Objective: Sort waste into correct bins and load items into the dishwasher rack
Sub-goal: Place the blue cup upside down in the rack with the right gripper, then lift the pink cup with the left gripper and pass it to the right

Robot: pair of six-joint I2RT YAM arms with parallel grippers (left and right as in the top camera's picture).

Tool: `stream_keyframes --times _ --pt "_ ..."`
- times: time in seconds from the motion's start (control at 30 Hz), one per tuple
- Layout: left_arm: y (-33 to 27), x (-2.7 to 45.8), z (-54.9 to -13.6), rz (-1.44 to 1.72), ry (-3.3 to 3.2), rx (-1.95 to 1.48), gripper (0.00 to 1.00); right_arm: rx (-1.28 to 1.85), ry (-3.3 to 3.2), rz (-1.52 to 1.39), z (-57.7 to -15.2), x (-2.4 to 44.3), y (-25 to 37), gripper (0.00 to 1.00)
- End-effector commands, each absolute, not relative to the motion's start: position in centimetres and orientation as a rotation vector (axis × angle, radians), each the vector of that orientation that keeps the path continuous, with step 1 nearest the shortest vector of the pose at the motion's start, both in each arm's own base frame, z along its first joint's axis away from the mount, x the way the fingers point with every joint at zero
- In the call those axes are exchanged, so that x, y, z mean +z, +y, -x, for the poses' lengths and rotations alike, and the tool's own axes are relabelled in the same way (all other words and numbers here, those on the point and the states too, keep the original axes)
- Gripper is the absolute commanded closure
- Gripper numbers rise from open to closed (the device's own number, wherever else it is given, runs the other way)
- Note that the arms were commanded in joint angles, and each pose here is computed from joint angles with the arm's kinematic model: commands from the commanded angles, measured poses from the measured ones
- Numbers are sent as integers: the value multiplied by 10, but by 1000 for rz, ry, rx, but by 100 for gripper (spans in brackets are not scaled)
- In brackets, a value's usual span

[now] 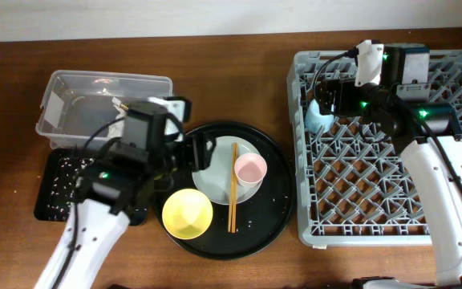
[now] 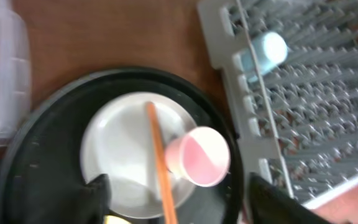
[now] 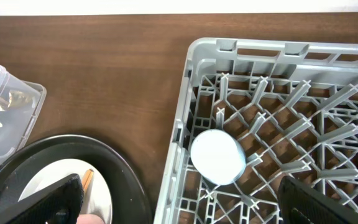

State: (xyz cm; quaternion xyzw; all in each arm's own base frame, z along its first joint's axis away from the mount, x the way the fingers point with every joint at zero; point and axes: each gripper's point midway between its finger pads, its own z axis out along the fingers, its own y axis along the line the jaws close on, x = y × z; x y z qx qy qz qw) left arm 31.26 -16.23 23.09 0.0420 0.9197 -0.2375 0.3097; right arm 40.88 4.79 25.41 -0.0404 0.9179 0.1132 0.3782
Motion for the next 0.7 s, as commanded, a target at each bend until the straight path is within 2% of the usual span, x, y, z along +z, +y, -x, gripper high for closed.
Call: stream_keyframes --times 0.0,0.03,0.2,0.33,0.43,0.47,0.5,0.53,0.63,0.67 --pt "-203 196 -303 -171 2560 -719 45 303 2343 104 -410 256 50 2" --pt "-212 182 -304 -178 2598 -720 48 303 2343 104 -410 256 50 2" --pt "-243 106 -315 -168 2765 -685 49 303 2343 104 -410 256 50 2" --pt "-239 80 -317 -151 2824 -617 50 303 2343 104 -410 256 50 2" --pt "-249 70 -309 -193 2851 -610 54 303 2343 104 -410 256 50 2" --pt "-251 66 -307 -209 2859 -586 57 303 2343 104 -410 256 50 2" --pt "-250 64 -307 -214 2855 -545 65 303 2343 104 -410 256 50 2" --pt "-251 64 -307 -218 2849 -541 69 303 2343 104 -410 256 50 2" --pt "-247 64 -311 -209 2840 -507 71 303 2343 104 -410 256 50 2" --pt "-246 63 -311 -207 2838 -498 77 303 2343 104 -410 256 50 2"
